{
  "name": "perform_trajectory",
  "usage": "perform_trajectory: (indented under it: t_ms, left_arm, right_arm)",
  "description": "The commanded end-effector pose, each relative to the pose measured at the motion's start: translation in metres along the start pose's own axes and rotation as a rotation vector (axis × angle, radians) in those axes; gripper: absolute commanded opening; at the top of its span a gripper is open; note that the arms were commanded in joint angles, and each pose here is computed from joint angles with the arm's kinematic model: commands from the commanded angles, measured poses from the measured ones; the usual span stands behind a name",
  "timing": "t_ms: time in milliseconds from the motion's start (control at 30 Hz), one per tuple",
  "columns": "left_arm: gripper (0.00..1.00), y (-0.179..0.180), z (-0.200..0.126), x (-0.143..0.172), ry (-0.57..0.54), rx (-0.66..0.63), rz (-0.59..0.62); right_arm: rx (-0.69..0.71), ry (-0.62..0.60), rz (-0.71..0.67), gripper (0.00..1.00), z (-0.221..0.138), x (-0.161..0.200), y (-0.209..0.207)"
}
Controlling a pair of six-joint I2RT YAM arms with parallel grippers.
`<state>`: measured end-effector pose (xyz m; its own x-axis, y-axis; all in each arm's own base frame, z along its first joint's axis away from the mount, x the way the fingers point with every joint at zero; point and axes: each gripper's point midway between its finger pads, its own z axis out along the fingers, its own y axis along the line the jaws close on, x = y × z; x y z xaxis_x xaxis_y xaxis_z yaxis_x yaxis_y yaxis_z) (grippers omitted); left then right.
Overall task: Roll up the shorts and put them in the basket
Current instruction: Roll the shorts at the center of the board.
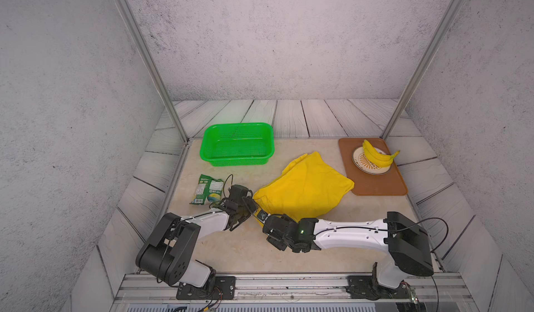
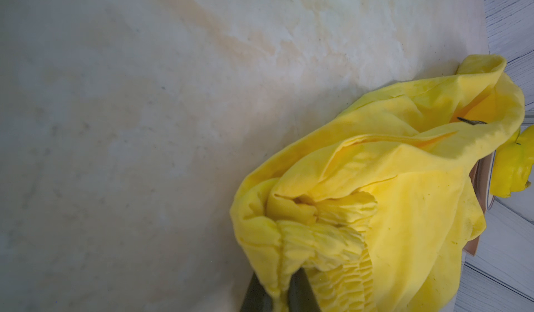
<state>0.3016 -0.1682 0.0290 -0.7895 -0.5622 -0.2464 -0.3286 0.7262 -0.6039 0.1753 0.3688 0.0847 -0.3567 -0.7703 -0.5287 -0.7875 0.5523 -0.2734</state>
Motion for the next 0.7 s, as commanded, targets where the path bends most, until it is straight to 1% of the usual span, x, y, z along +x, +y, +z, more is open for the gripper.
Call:
perform_trajectory:
  t_ms: [0, 133, 267, 567, 667]
  left_arm:
    - [0.0, 0.016, -0.001, 0.01, 0.04, -0.053, -0.033]
    - [0.0, 0.015, -0.001, 0.011, 0.043, -0.049, -0.042]
    - [0.0, 0.013, -0.001, 0.011, 0.047, -0.042, -0.051]
    - [0.0, 0.011, -0.002, 0.012, 0.052, -0.029, -0.071]
    - [0.0, 0.01, -0.002, 0.013, 0.057, -0.019, -0.081]
  right_arm:
    - [0.079, -0.037, -0.091, 0.7, 0.001, -0.017, -0.002]
    - [0.095, -0.012, -0.138, 0.7, 0.015, -0.016, 0.006]
    - [0.08, 0.022, -0.156, 0.7, 0.028, -0.012, 0.015]
    - [0.188, 0.085, -0.187, 0.7, 0.058, 0.003, 0.009]
    - [0.224, 0.11, -0.196, 0.68, 0.066, 0.011, 0.006]
